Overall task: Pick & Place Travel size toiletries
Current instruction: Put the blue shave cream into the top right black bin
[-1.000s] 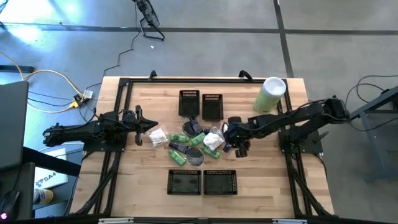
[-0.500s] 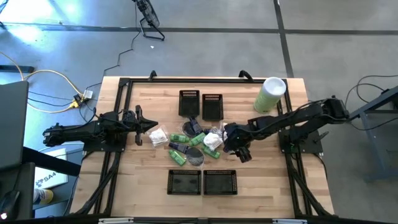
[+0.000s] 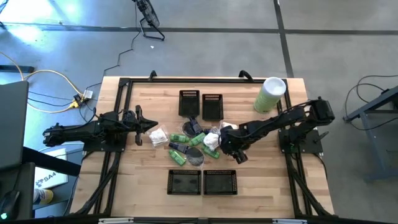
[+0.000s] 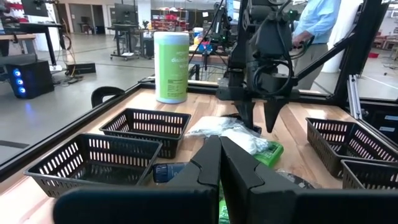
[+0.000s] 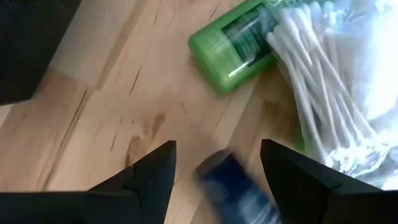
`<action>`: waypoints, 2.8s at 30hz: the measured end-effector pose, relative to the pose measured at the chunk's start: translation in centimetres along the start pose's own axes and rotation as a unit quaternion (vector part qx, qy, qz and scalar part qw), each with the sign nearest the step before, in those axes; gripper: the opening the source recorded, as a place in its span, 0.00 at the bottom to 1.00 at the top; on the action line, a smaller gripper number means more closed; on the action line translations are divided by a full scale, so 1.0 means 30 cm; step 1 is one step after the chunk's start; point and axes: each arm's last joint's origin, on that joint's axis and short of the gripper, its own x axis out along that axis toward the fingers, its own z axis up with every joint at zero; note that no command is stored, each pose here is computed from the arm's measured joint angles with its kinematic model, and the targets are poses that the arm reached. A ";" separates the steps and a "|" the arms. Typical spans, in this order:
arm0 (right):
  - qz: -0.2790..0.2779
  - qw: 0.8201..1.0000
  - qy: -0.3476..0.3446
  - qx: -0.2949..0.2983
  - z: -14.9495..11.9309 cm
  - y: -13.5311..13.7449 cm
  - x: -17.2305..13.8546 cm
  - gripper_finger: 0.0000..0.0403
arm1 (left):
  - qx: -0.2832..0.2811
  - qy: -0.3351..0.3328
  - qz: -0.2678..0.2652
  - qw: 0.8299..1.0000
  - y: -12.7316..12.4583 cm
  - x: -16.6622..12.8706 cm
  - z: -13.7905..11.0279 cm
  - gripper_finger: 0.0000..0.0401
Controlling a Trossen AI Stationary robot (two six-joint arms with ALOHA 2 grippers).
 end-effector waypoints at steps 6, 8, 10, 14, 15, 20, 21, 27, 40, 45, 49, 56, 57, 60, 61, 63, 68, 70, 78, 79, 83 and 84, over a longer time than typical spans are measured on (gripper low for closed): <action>-0.011 1.000 0.008 -0.014 -0.003 -0.001 -0.001 0.56 | 0.000 0.000 0.000 1.000 0.000 0.000 0.000 0.00; -0.014 1.000 0.013 -0.021 -0.006 -0.001 -0.002 0.56 | 0.000 0.000 0.000 1.000 0.000 0.000 0.000 0.00; -0.014 0.999 0.026 -0.026 -0.013 0.001 -0.002 0.56 | 0.000 0.000 0.001 1.000 0.000 0.000 0.000 0.00; -0.004 0.998 0.047 -0.045 -0.027 0.006 -0.004 0.56 | 0.000 0.000 0.001 1.000 0.000 0.000 0.000 0.00; -0.003 0.998 0.051 -0.048 -0.030 0.007 -0.005 0.56 | 0.000 0.000 0.001 1.000 0.000 0.000 0.000 0.00; 0.000 0.996 0.054 -0.069 -0.032 0.008 -0.005 0.56 | 0.000 0.000 0.001 1.000 0.000 0.000 0.000 0.00; 0.000 0.996 0.055 -0.072 -0.032 0.008 -0.005 0.56 | 0.000 0.000 0.001 1.000 0.000 0.000 0.000 0.00; 0.006 0.995 0.066 -0.076 -0.037 0.011 0.016 0.56 | 0.000 0.000 0.001 1.000 0.000 0.000 0.000 0.00; 0.000 0.994 0.073 -0.082 -0.039 0.014 0.015 0.54 | 0.000 0.000 0.001 1.000 0.000 0.000 0.000 0.00; 0.000 0.994 0.072 -0.082 -0.038 0.014 0.015 0.43 | 0.000 0.000 0.001 1.000 0.000 0.000 0.000 0.00; -0.001 0.994 0.067 -0.082 -0.035 0.013 0.015 0.33 | 0.000 0.000 0.001 1.000 0.000 0.000 0.000 0.00; -0.003 0.995 0.055 -0.082 -0.028 0.011 0.016 0.35 | 0.000 0.000 0.001 1.000 0.000 0.000 0.000 0.00; -0.004 0.995 0.052 -0.081 -0.026 0.011 0.016 0.36 | 0.000 0.000 0.001 1.000 0.000 0.000 0.000 0.00; -0.001 0.996 0.048 -0.076 -0.024 0.011 0.017 0.35 | 0.000 0.000 0.001 1.000 0.000 0.000 0.000 0.00; 0.002 0.996 0.047 -0.076 -0.024 0.012 0.017 0.34 | 0.000 0.000 0.001 1.000 0.000 0.000 0.000 0.00; 0.005 0.996 0.045 -0.075 -0.024 0.012 0.017 0.32 | 0.000 0.000 0.001 1.000 0.000 0.000 0.000 0.00; 0.012 0.997 0.042 -0.063 -0.023 0.014 0.017 0.34 | 0.000 0.000 0.001 1.000 0.000 0.000 0.000 0.00; 0.012 0.997 0.043 -0.059 -0.023 0.014 0.017 0.36 | 0.000 0.000 0.001 1.000 0.000 0.000 0.000 0.00; 0.011 0.997 0.041 -0.058 -0.022 0.013 0.017 0.30 | 0.000 0.000 0.001 1.000 0.000 0.000 0.000 0.00; 0.011 0.998 0.039 -0.057 -0.021 0.013 0.017 0.30 | 0.000 0.000 0.001 1.000 0.000 0.000 0.000 0.00; 0.005 0.999 0.026 -0.035 -0.013 0.011 0.013 0.30 | 0.000 0.000 0.001 1.000 0.000 0.000 0.000 0.00; 0.003 0.999 0.023 -0.032 -0.011 0.010 0.010 0.31 | 0.000 -0.001 0.001 1.000 0.000 0.000 0.000 0.00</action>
